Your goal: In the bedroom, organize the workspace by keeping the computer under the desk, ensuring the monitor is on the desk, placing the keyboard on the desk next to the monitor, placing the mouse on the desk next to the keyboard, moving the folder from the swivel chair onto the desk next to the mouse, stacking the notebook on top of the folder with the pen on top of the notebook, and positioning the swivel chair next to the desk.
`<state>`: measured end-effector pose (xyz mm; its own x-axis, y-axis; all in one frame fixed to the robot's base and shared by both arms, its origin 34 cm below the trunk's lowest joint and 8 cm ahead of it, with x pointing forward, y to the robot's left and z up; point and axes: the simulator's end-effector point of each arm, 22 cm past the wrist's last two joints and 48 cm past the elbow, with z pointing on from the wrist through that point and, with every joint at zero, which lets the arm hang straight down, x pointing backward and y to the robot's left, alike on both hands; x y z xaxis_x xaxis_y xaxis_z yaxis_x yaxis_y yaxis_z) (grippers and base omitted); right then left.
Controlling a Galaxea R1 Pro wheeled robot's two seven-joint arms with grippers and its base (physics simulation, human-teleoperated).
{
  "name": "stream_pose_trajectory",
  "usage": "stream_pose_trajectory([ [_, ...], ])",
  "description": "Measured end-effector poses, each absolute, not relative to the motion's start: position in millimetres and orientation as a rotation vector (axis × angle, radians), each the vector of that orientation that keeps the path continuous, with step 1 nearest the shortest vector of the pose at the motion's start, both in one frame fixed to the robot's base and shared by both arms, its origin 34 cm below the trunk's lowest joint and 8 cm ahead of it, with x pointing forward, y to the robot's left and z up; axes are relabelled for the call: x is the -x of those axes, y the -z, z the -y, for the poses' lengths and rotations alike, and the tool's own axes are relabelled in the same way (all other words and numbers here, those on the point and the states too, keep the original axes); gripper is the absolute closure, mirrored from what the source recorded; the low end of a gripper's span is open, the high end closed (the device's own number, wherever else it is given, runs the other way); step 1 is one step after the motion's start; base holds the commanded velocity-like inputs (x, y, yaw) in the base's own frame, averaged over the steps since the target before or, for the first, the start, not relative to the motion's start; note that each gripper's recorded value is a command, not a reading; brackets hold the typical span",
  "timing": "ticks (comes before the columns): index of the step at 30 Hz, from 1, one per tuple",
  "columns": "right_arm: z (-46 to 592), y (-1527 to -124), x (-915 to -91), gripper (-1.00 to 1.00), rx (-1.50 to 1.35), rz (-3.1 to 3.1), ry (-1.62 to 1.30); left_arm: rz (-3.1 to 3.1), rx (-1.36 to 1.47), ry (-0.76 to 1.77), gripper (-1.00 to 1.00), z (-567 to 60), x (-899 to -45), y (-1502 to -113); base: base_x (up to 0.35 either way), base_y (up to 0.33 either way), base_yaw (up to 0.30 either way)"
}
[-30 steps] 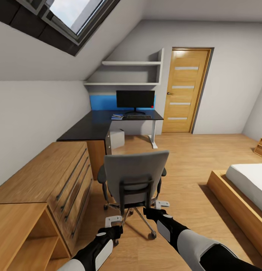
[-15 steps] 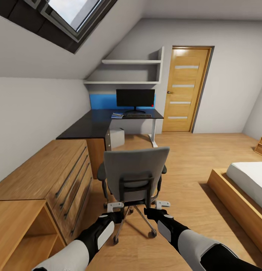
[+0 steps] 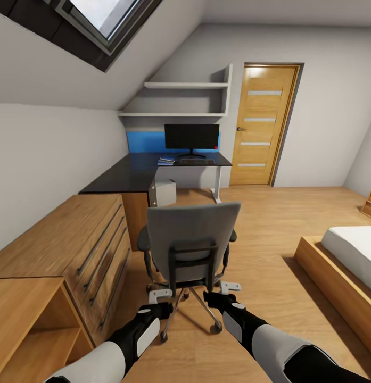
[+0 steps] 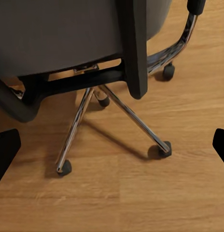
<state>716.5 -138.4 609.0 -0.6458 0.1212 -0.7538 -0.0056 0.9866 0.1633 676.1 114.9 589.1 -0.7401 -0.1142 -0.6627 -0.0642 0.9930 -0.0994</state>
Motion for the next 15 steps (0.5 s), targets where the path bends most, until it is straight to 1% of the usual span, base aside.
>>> stream_pose_trajectory([
  [15, 139.3, -583.7, -715.9, -1.00, -0.082, -2.245, -0.187, -2.407, 0.121, 0.085, -1.00, -116.0, -671.8, -559.2, 0.000, 0.000, 0.000],
])
